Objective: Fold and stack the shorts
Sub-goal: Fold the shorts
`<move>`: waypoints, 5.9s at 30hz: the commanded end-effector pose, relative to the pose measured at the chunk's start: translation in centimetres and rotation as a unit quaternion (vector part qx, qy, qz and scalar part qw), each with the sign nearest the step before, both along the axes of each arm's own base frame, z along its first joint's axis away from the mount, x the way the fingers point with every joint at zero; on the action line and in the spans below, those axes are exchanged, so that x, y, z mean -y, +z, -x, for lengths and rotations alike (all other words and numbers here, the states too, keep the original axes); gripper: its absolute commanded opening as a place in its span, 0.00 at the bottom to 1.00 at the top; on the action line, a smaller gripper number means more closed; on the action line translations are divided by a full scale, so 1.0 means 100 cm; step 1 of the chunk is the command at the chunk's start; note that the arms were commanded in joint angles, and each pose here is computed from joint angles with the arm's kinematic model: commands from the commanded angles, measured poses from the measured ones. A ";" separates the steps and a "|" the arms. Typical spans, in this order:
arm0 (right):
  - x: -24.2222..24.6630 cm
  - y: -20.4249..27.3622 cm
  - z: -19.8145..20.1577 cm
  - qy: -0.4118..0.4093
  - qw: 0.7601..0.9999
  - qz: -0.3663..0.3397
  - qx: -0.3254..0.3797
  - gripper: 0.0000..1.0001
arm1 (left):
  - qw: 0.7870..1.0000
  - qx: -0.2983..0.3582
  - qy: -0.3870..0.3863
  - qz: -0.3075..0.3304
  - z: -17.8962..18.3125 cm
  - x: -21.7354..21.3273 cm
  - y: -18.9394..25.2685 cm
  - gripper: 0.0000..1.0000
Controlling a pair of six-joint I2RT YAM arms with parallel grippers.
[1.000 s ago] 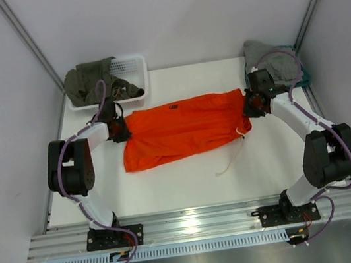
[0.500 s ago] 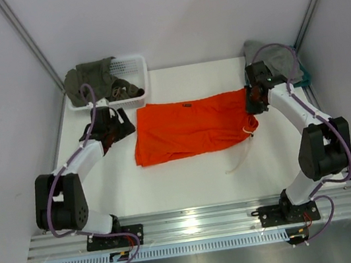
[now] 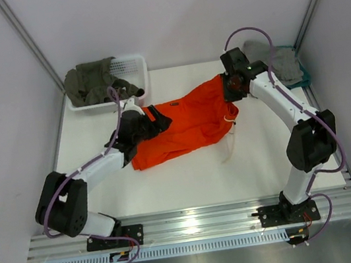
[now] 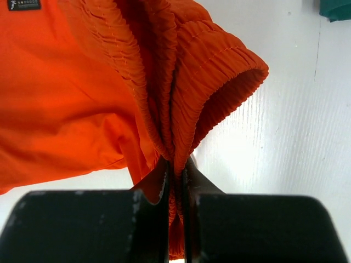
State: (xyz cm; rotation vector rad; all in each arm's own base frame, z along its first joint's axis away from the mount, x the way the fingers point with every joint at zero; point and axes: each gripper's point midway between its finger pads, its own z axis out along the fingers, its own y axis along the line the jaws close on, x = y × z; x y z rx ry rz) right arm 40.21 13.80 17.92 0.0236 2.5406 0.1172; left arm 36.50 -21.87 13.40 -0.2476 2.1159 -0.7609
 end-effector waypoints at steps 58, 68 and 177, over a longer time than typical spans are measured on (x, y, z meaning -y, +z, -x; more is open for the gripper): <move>0.039 0.054 0.059 -0.004 0.996 0.091 0.021 0.00 | 0.991 -0.054 -0.104 0.067 0.046 0.186 -0.049 0.35; -0.001 0.054 0.062 0.045 0.993 0.111 0.019 0.00 | 0.997 -0.053 -0.064 -0.002 0.081 0.050 -0.034 0.41; -0.304 -0.062 0.183 0.284 0.905 -0.312 -0.046 0.15 | 0.997 -0.041 0.062 -0.023 0.097 -0.087 0.009 0.47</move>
